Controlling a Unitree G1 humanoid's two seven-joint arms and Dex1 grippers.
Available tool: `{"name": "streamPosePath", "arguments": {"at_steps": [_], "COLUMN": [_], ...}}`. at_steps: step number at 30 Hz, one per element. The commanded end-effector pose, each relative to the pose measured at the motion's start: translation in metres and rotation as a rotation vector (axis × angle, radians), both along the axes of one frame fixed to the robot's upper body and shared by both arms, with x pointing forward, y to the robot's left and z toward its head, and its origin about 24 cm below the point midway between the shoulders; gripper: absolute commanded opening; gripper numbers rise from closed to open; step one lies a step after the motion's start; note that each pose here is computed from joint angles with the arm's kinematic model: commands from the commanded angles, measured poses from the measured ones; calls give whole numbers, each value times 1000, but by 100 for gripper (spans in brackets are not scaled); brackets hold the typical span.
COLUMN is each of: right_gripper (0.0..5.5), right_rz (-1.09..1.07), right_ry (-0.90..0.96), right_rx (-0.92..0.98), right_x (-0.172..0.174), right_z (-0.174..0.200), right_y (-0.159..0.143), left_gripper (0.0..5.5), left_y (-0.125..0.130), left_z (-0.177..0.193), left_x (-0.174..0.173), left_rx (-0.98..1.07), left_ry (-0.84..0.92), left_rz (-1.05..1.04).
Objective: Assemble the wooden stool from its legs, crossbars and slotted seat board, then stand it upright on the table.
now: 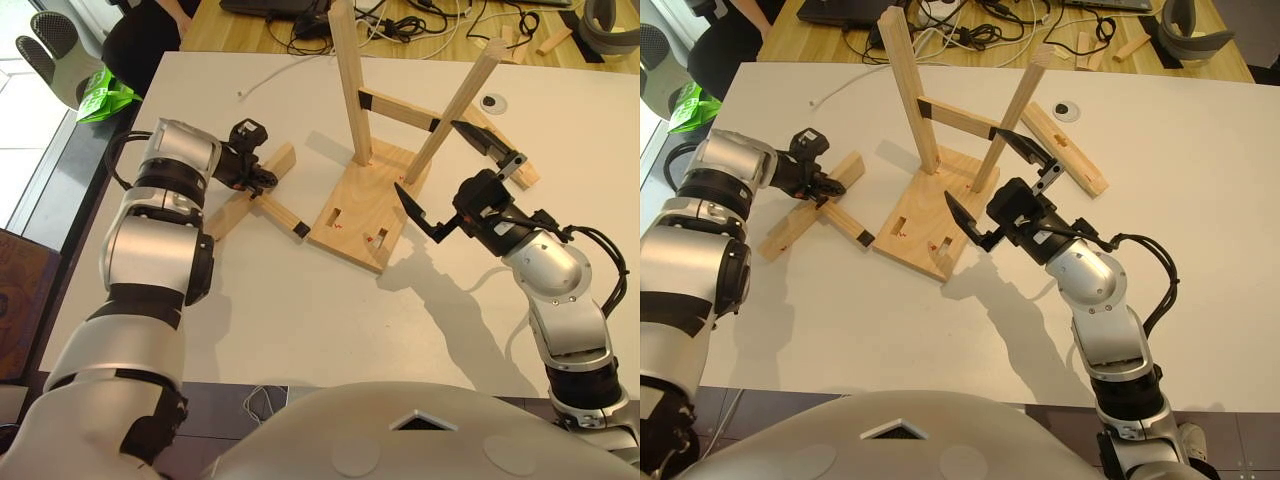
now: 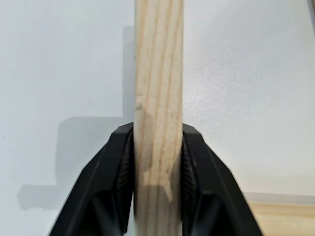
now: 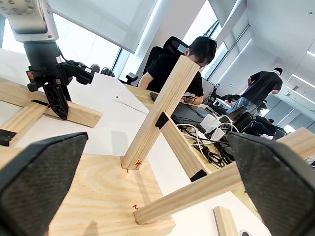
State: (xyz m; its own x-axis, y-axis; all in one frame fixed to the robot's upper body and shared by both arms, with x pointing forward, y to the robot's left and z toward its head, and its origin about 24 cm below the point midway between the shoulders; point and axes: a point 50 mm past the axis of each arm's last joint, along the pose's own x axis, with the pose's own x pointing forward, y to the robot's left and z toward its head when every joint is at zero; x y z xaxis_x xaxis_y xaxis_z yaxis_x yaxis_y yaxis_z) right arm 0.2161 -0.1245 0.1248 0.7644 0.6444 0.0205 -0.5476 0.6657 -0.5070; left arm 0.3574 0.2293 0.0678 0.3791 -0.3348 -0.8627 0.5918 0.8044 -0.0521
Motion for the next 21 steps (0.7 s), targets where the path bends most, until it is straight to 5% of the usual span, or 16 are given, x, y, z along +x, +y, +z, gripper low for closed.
{"name": "streamPosePath", "arguments": {"at_steps": [1, 13, 20, 21], "right_gripper": [540, 540, 540, 508], "right_rz": [-11, -60, -98, -97], "right_ry": [-12, -66, 77, 107], "right_rx": [-3, 10, 159, 170], "right_x": [2, 13, 28, 29], "right_z": [0, 4, 1, -1], "right_y": [0, -1, -18, -22], "left_gripper": [103, 103, 103, 103], "left_y": [-4, 18, -3, -1], "left_z": [10, 132, 238, 244], "left_x": [5, 27, 13, 3], "left_rx": [-29, -113, -522, -609], "left_ry": [-21, -486, -1112, -1194], "left_rz": [-24, -4, 243, 308]}}
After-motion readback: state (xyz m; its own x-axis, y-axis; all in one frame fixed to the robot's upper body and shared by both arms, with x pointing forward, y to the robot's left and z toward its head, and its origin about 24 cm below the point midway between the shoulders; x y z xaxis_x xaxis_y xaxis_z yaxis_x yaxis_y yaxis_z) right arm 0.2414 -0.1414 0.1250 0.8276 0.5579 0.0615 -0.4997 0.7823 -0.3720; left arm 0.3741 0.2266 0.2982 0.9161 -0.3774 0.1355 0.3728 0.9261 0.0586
